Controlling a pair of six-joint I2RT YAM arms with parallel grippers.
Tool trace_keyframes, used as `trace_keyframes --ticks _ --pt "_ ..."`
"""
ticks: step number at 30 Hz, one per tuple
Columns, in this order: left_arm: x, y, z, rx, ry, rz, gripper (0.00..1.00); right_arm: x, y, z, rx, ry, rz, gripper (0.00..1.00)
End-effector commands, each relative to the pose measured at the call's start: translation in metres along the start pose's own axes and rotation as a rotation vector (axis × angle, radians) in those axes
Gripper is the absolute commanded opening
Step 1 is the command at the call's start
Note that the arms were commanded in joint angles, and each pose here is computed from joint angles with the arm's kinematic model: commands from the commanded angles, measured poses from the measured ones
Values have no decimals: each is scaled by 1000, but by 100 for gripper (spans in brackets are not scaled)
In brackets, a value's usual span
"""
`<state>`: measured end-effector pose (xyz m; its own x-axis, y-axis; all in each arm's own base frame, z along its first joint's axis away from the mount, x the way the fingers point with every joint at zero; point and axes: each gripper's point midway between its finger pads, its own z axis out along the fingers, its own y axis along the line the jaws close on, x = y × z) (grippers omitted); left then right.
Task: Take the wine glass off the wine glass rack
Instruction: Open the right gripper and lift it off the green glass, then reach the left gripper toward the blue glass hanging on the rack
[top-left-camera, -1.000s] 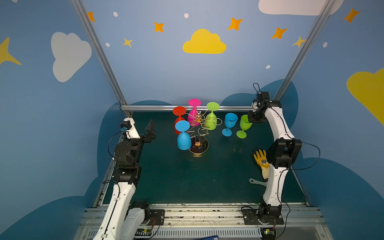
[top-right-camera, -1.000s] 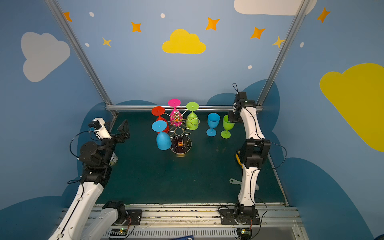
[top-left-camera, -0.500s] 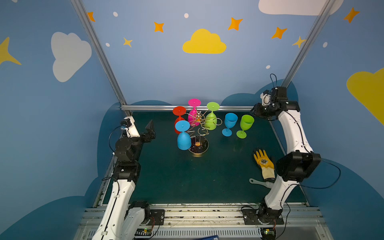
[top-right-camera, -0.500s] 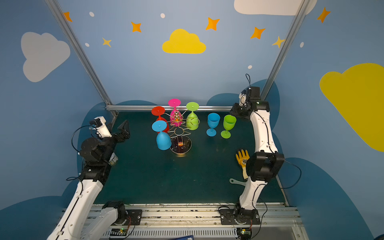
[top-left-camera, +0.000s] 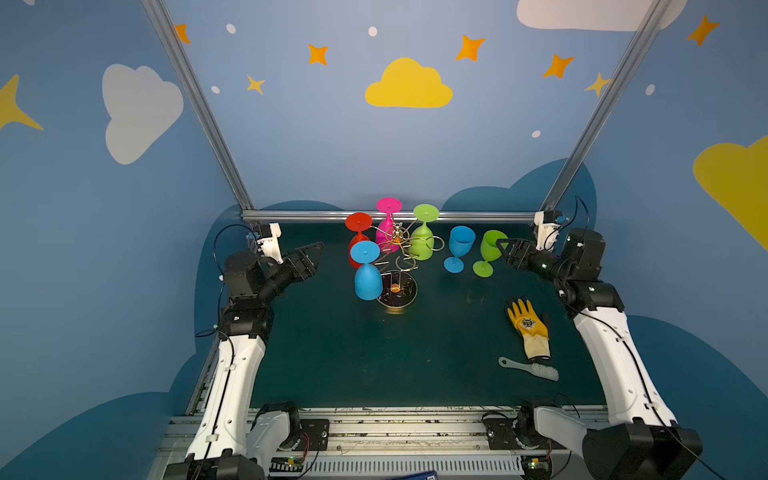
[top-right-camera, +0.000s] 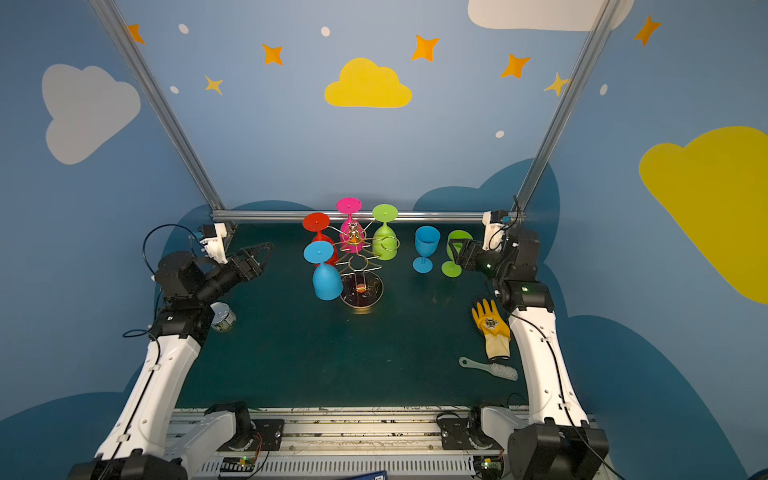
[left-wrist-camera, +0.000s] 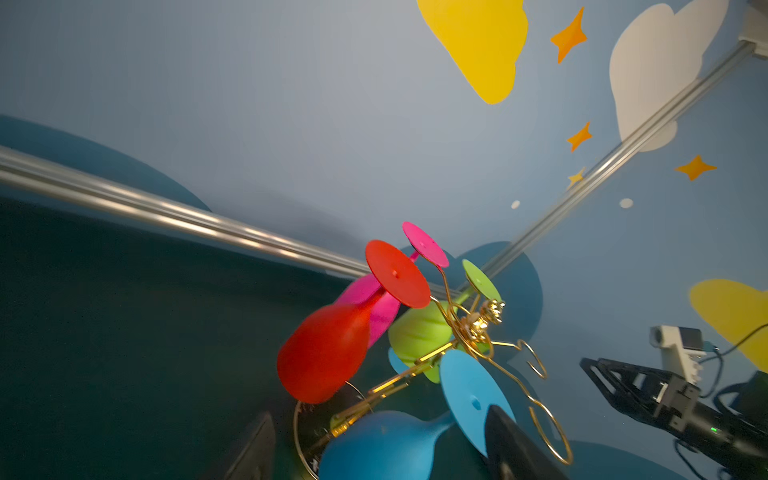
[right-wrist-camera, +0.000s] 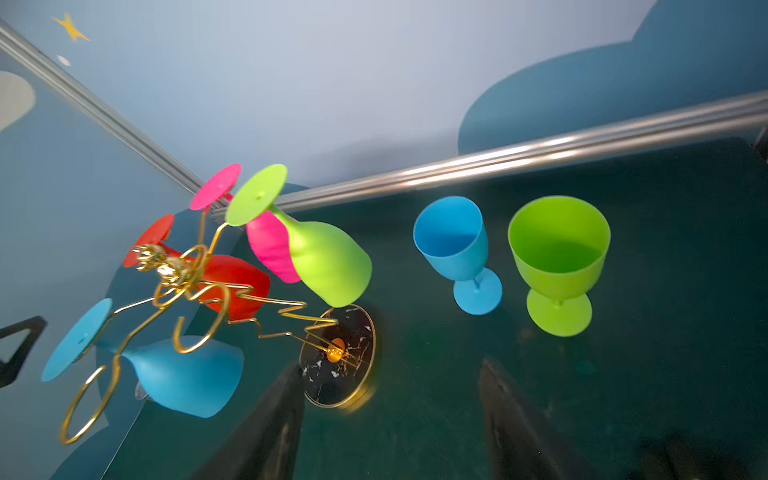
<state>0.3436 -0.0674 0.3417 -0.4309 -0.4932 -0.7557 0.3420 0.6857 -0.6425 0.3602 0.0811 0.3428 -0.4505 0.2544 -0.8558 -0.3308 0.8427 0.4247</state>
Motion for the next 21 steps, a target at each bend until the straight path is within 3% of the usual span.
trace_keyframes --ticks 1,6,11,21 --pt "17 -26 0 149 137 -101 72 -2 19 -5 -89 -46 -21 66" --pt "33 -25 11 211 224 -186 66 14 31 -5 -146 -38 -21 66" --pt "52 -45 23 291 319 -180 66 27 44 -2 -179 -6 -41 67" --pt "57 -53 42 289 337 -168 64 36 57 -11 -191 -1 -61 75"
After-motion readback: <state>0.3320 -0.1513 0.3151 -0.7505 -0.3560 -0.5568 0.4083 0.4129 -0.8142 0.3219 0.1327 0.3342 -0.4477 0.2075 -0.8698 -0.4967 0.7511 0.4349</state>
